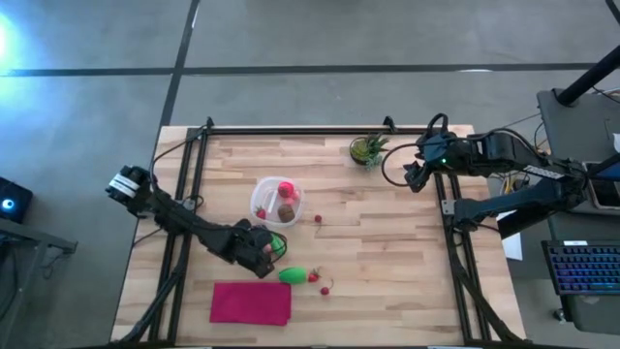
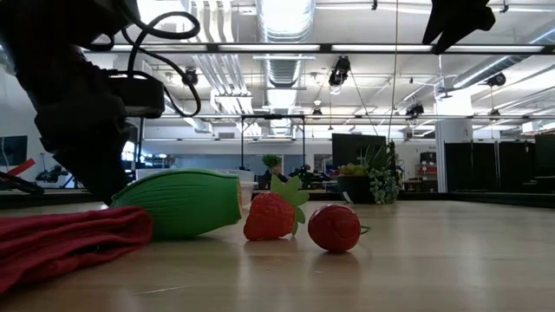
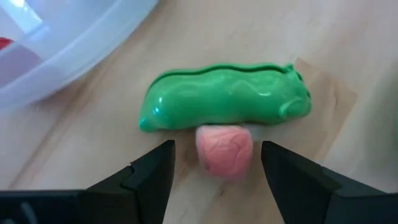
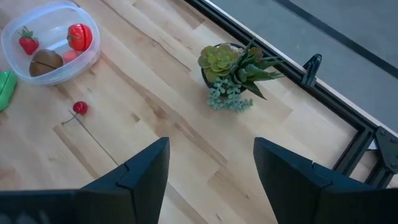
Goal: Pick and placing Produce into tupperware
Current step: Put the pink peach into the transparent bin
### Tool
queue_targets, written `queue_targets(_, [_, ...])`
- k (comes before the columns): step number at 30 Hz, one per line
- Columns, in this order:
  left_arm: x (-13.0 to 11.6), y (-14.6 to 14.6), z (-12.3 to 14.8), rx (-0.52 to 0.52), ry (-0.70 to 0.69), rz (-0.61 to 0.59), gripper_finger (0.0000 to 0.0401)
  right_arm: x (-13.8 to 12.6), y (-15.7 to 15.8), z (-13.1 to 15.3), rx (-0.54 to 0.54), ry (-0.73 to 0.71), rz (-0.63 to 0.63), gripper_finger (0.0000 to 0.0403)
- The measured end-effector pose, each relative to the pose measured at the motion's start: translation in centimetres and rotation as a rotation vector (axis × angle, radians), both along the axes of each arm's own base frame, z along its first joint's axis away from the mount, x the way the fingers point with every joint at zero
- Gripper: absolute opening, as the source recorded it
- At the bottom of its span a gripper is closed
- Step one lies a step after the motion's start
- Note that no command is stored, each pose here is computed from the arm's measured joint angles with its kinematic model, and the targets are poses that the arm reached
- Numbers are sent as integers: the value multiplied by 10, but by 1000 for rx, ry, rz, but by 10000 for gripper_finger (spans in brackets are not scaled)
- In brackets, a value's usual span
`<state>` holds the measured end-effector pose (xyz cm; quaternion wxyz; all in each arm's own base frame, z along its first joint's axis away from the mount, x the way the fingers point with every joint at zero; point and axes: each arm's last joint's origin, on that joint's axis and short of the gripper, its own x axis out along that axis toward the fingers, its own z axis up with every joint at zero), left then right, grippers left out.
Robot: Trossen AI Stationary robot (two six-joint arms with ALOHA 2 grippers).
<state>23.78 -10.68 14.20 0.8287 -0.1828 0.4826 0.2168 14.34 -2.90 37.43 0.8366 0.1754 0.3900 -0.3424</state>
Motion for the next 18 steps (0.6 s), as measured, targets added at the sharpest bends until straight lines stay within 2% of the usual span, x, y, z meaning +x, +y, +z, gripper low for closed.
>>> queue_targets(8, [3,0,-1,-3,-16,5,163,0,0,0,-5,5,9,226])
queue_targets(18, [3,0,0,-3,-16,6,113,0,0,0,-9,8,15,226])
